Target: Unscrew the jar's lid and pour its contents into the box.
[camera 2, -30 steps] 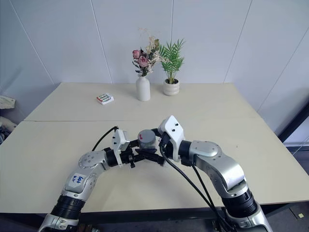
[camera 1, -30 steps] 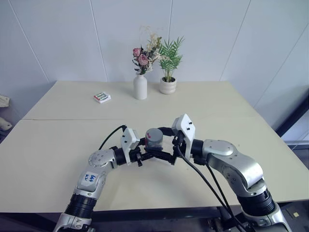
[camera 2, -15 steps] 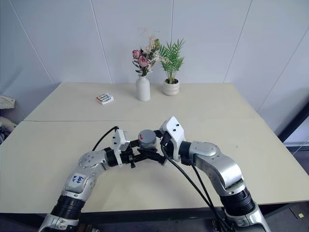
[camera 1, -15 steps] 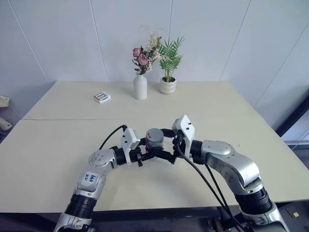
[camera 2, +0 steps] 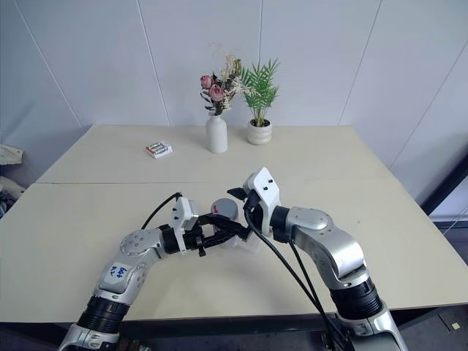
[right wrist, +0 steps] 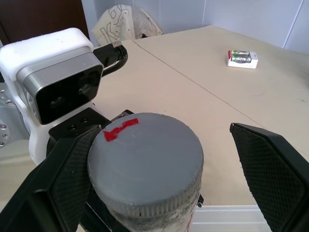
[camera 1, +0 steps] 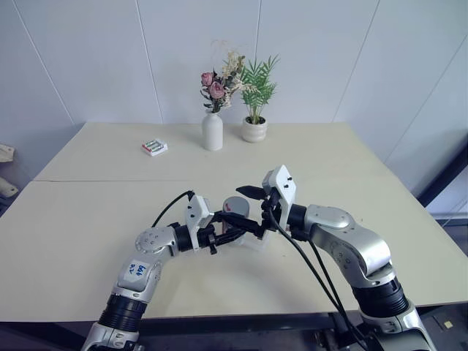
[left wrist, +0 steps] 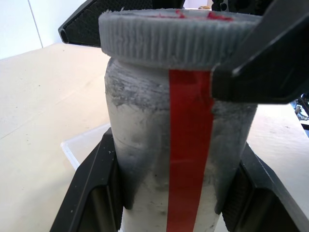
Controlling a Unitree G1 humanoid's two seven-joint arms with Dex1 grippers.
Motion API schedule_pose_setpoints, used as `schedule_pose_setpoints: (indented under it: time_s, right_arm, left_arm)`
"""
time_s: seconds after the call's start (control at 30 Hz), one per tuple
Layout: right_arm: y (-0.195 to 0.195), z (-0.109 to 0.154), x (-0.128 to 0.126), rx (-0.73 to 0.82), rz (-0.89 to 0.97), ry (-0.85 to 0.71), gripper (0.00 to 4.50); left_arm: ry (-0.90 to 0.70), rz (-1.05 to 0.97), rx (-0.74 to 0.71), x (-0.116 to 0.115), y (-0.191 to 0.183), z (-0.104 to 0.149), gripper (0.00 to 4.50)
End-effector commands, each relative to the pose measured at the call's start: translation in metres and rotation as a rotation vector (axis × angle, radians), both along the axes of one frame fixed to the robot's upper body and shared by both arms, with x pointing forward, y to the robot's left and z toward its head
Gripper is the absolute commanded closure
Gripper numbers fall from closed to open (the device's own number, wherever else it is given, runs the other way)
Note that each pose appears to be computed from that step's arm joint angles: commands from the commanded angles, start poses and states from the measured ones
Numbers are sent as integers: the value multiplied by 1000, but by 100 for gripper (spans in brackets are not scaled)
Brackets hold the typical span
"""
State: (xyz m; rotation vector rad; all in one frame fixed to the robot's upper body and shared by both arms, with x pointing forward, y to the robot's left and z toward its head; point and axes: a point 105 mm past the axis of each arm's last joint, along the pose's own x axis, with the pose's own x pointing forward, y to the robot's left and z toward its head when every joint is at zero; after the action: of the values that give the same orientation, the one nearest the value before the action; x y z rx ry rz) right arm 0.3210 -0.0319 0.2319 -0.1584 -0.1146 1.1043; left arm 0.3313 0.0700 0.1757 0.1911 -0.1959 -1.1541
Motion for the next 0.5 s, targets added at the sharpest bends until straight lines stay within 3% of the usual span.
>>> schedule_pose_setpoints:
  time_s: [0.03, 0.17, 0.5]
  right_arm:
    - [-2, 19, -1, 36, 1, -70, 63]
    - [-1, 18, -4, 37, 19, -66, 190]
    - [2, 22, -9, 55, 68, -76, 190]
  left_arm:
    - [-43, -35, -24, -8, -4, 11, 246]
    - [-41, -35, -27, -8, -4, 11, 246]
    - [-33, -48, -33, -11, -6, 10, 246]
